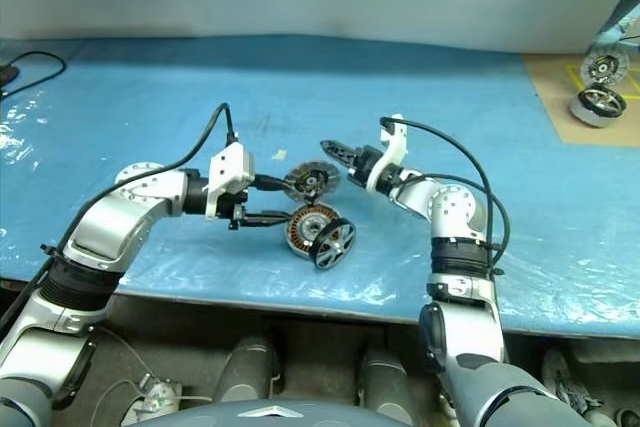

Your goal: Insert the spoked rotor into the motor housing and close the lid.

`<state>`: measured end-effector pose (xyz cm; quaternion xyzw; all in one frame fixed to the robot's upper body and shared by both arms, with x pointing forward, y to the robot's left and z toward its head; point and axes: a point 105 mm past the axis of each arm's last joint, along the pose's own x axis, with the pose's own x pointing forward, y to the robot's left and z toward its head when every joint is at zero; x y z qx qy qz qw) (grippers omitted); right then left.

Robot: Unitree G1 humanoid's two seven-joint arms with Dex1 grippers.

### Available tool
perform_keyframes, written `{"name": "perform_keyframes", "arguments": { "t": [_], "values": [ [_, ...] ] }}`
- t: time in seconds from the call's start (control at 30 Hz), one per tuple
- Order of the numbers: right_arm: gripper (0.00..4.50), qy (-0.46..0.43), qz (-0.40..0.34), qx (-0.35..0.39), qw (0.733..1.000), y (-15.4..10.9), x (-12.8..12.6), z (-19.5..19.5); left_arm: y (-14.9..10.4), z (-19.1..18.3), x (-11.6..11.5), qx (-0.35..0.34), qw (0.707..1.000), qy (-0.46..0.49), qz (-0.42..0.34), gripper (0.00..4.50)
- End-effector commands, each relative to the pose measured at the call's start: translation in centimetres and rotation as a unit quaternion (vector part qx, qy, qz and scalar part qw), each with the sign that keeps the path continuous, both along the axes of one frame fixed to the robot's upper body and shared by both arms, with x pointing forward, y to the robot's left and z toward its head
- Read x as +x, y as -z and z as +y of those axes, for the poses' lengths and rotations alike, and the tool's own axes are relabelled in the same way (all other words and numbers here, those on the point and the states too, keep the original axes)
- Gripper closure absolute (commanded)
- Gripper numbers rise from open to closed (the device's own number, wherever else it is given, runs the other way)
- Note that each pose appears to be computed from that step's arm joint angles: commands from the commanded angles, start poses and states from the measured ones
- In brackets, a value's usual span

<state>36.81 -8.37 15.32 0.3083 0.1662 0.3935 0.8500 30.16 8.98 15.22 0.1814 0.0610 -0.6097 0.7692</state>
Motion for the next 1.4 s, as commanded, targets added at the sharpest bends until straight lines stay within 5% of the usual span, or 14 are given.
{"name": "perform_keyframes", "arguments": {
  "t": [0.03, 0.37, 0.57, 0.6, 0.97, 1.4],
  "values": [
    [2.22, -0.046, -0.107, -0.06, 0.991, -3.0, -2.3, -0.3, -1.8, -0.1, -0.6, -0.041, 0.999, 0.004, -0.022, 1.59],
    [2.22, -0.127, -0.199, -0.314, 0.92, -2.1, -10.3, -6.5, -0.4, 0.8, -1.3, -0.053, 0.998, -0.014, -0.006, 1.59],
    [0.66, -0.213, -0.21, -0.392, 0.87, 0.6, -14.6, -5.6, -0.4, 1.2, -1.0, -0.073, 0.997, -0.017, -0.008, 1.57],
    [0.35, -0.213, -0.209, -0.39, 0.871, 0.9, -14.6, -5.3, -0.5, 1.2, -0.9, -0.077, 0.997, -0.015, -0.006, 1.57],
    [0.35, -0.168, -0.192, -0.318, 0.913, 3.5, -12.6, -1.8, 0.2, 1.0, -0.4, -0.063, 0.998, -0.016, 0.014, 1.57],
    [0.35, -0.149, -0.187, -0.328, 0.914, 4.7, -11.1, -1.1, 0.1, 0.4, -0.5, -0.058, 0.998, -0.006, 0.016, 1.57]
  ]
}}
